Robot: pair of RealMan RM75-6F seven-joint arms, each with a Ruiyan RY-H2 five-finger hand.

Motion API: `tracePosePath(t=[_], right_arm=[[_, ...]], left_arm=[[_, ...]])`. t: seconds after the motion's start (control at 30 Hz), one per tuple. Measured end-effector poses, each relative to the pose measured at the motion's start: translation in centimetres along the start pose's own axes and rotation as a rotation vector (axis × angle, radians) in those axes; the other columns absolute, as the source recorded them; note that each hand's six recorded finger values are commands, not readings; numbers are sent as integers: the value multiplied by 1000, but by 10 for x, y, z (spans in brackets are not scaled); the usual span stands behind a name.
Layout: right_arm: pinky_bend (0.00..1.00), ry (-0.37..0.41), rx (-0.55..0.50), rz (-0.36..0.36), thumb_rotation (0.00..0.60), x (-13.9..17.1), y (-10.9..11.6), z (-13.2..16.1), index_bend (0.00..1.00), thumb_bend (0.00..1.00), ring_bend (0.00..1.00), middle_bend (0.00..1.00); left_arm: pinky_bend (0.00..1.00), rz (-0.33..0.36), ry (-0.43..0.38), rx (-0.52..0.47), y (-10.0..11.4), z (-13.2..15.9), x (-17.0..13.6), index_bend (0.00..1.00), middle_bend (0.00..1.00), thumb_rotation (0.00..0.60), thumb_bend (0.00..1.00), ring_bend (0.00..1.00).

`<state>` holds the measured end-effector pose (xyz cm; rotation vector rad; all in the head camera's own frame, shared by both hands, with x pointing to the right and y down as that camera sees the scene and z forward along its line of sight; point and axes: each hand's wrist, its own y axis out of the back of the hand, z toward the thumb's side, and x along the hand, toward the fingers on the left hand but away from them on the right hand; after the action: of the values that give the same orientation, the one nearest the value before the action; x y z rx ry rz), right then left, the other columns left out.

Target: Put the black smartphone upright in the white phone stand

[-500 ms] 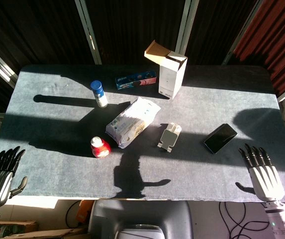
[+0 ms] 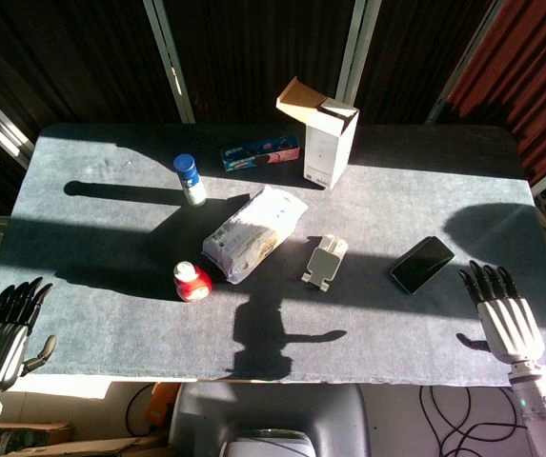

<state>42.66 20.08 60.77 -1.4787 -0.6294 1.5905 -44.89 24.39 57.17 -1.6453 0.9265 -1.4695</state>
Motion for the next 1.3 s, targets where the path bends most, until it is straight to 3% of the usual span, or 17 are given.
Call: tracePosePath(t=[0.1,0.33,0.6,0.73,0.9,1.3], right_arm=[[1,20,68,38,600,-27,-2,-7,11,185,0,7],[72,88,318,90,600,-88,-1,-25,187,190,0,135],[137,188,568,132,600,-135,-15,-27,242,190,0,175],[147,203,600,163,600,-151,-28,-24,259,191,0,175],[160,217,560,187,600,-165,-43,-13,283,193,4,177],[167,218,560,215,600,-182,-57,-1,369,315,12,182]], left_arm=[[0,-2,-2,-1,-1,1,4,0,0,600,370,0],[0,-11,3,10,-4,2,7,0,0,600,370,0],[0,-19,13,17,-7,2,10,0,0,600,369,0],[0,-22,15,19,-8,1,12,0,0,600,370,0],[0,-23,19,20,-8,1,13,0,0,600,371,0],[0,-30,26,24,-11,1,16,0,0,600,370,0]])
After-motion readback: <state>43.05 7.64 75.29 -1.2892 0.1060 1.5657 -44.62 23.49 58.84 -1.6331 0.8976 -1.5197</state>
